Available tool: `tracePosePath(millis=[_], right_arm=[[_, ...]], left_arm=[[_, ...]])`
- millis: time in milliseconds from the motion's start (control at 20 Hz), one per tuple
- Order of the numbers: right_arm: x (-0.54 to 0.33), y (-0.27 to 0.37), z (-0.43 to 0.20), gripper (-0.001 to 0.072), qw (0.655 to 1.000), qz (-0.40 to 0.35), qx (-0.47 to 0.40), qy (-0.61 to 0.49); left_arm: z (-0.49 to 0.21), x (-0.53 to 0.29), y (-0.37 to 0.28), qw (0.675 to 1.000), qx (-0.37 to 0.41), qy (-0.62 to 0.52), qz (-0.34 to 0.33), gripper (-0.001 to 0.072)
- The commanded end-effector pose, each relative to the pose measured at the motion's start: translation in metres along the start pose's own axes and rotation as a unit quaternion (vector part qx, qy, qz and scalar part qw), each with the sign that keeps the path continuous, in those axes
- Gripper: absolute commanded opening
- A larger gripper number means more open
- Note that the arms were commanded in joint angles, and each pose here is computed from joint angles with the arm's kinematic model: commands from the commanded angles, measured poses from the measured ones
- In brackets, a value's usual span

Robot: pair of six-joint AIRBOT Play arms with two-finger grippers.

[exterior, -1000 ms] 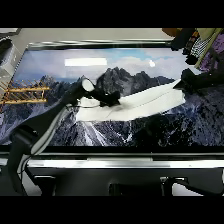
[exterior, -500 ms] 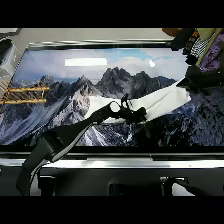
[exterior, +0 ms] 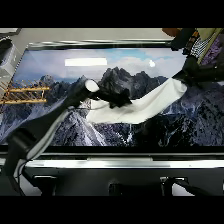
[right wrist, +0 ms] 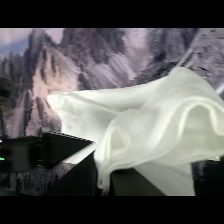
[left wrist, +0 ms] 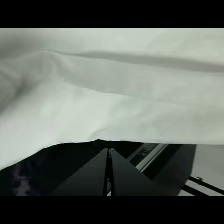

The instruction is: Fold the clothes and pants, and hang the long-sleeved shirts on hangers.

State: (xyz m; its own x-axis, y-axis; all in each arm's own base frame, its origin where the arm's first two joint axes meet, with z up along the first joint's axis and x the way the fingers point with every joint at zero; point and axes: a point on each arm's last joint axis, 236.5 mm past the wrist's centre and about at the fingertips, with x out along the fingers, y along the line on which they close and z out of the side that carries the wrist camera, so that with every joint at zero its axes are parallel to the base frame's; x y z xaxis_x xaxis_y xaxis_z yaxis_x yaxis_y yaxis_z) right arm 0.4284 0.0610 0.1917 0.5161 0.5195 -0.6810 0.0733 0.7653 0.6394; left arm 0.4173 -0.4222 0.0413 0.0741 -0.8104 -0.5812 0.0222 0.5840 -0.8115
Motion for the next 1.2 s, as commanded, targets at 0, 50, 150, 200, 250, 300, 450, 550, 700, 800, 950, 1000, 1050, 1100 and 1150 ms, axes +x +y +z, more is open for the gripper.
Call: tracePosePath(millis=[0,50,150,200,250,300,450,550,700,800,950,1000,1050,1100,1150], right_arm=[[0.035,0.051,-0.012,0.0027,0.999,0.045,-0.023,0.009],[0.052,0.071,-0.022,0.0027,0.998,0.057,-0.031,0.018],[0.087,0.104,-0.042,0.0027,0.995,0.078,-0.041,0.034],[0.104,0.118,-0.053,0.0027,0.994,0.087,-0.045,0.044],[0.122,0.131,-0.066,0.0027,0.993,0.094,-0.05,0.054],[0.14,0.144,-0.079,0.0027,0.991,0.101,-0.055,0.063],[0.186,0.167,-0.115,0.0027,0.988,0.112,-0.054,0.086],[0.212,0.173,-0.134,0.0027,0.987,0.113,-0.052,0.098],[0.243,0.174,-0.155,0.0028,0.987,0.108,-0.039,0.112],[0.261,0.17,-0.163,0.0028,0.987,0.103,-0.034,0.115],[0.281,0.163,-0.171,0.0028,0.988,0.095,-0.016,0.121],[0.286,0.162,-0.176,0.0029,0.988,0.094,-0.016,0.124],[0.289,0.16,-0.176,0.0029,0.988,0.093,-0.012,0.125],[0.292,0.162,-0.18,0.003,0.987,0.095,-0.008,0.129],[0.293,0.162,-0.18,0.0039,0.987,0.096,-0.006,0.128]], left_arm=[[0.031,-0.132,0.024,0.992,0.061,-0.057,0.097,0.0015],[0.036,-0.169,0.025,0.988,0.066,-0.08,0.112,0.0015],[0.038,-0.239,0.023,0.982,0.068,-0.124,0.127,0.0015],[0.035,-0.272,0.02,0.979,0.065,-0.146,0.129,0.0015],[0.031,-0.3,0.018,0.975,0.064,-0.167,0.132,0.0015],[0.026,-0.328,0.015,0.971,0.063,-0.189,0.135,0.0015],[0.009,-0.392,0.011,0.954,0.073,-0.246,0.152,0.0016],[0.001,-0.421,0.014,0.946,0.066,-0.274,0.162,0.0015],[-0.005,-0.446,0.024,0.938,0.048,-0.295,0.175,0.0015],[-0.004,-0.452,0.029,0.936,0.041,-0.3,0.178,0.0015],[-0.004,-0.451,0.03,0.937,0.04,-0.3,0.178,0.0015],[-0.003,-0.451,0.03,0.936,0.039,-0.3,0.178,0.0016],[-0.003,-0.451,0.03,0.936,0.039,-0.3,0.178,0.0016],[-0.003,-0.451,0.03,0.937,0.039,-0.3,0.178,0.0016],[-0.003,-0.451,0.03,0.936,0.039,-0.3,0.178,0.0015]])
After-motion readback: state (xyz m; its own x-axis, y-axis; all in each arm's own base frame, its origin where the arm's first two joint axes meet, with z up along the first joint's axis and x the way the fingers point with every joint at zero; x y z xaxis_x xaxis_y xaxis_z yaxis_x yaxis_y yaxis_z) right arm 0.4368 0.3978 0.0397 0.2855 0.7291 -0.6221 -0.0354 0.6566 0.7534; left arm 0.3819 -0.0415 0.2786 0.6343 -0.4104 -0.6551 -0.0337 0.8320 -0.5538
